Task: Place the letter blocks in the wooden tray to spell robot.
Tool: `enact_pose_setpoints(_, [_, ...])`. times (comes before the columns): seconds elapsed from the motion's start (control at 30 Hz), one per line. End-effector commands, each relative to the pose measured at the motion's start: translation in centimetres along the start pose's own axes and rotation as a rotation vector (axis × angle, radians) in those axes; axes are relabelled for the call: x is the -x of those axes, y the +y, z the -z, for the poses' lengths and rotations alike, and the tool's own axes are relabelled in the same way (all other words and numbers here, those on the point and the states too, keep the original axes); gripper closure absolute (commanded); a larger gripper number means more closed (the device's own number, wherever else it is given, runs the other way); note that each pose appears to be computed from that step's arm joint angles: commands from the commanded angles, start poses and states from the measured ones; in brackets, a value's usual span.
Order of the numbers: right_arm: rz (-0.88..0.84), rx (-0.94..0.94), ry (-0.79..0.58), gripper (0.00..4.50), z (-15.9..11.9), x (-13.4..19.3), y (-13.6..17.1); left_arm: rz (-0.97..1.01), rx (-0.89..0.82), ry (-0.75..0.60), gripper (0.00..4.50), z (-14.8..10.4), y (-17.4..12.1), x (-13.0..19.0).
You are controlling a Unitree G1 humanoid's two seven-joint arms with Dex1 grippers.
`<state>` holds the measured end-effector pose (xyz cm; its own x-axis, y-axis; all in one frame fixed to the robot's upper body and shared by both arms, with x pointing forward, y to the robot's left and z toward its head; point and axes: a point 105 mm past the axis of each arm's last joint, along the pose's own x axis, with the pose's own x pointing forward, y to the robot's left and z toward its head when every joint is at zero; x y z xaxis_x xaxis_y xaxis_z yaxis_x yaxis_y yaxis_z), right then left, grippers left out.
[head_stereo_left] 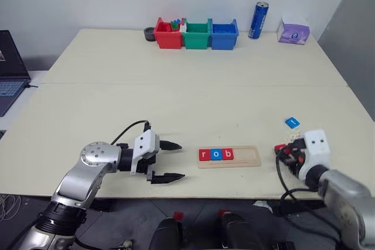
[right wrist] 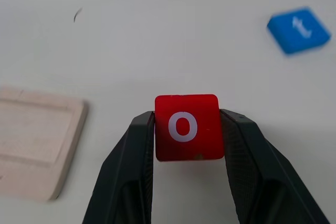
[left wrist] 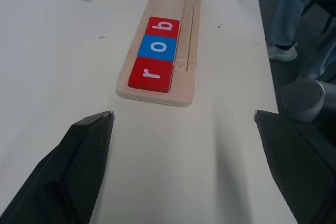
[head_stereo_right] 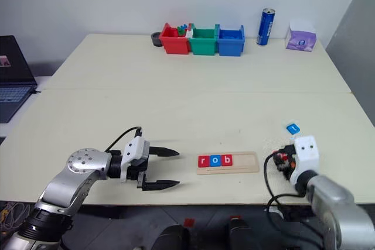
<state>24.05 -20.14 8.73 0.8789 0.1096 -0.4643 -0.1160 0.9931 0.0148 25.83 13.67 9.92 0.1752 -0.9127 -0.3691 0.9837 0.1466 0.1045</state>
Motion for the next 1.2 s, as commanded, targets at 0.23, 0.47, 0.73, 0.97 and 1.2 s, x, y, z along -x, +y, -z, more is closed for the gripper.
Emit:
enact_pose_setpoints(0.23, [0.164, -0.108, -0.003, 3.04, 1.8, -0.5, 0.2, 0.022, -0.047, -0.014, 0.0, -0.5, 0.4, 0.0])
enact_pose_setpoints(0.47, [0.172, -0.094, -0.18, 0.58, -2.3, -0.1, -0.7, 0.008, -0.048, -0.004, 0.0, -0.3, 0.4, 0.3])
enact_pose_setpoints(0.73, [-0.123, 0.181, -0.129, 0.03, -5.0, 0.3, -1.6, -0.001, -0.047, -0.007, 0.0, -0.4, 0.4, 0.2])
enact_pose_setpoints(0.97, [-0.482, 0.572, 0.089, 0.03, -2.2, 1.3, -2.5, -0.002, -0.053, -0.007, 0.0, -0.6, 0.5, 0.1])
enact_pose_setpoints(1.2, [-0.606, 0.725, 0.14, 0.03, -1.9, -0.3, -3.4, 0.0, -0.055, -0.008, 0.0, -0.7, 0.5, 0.0])
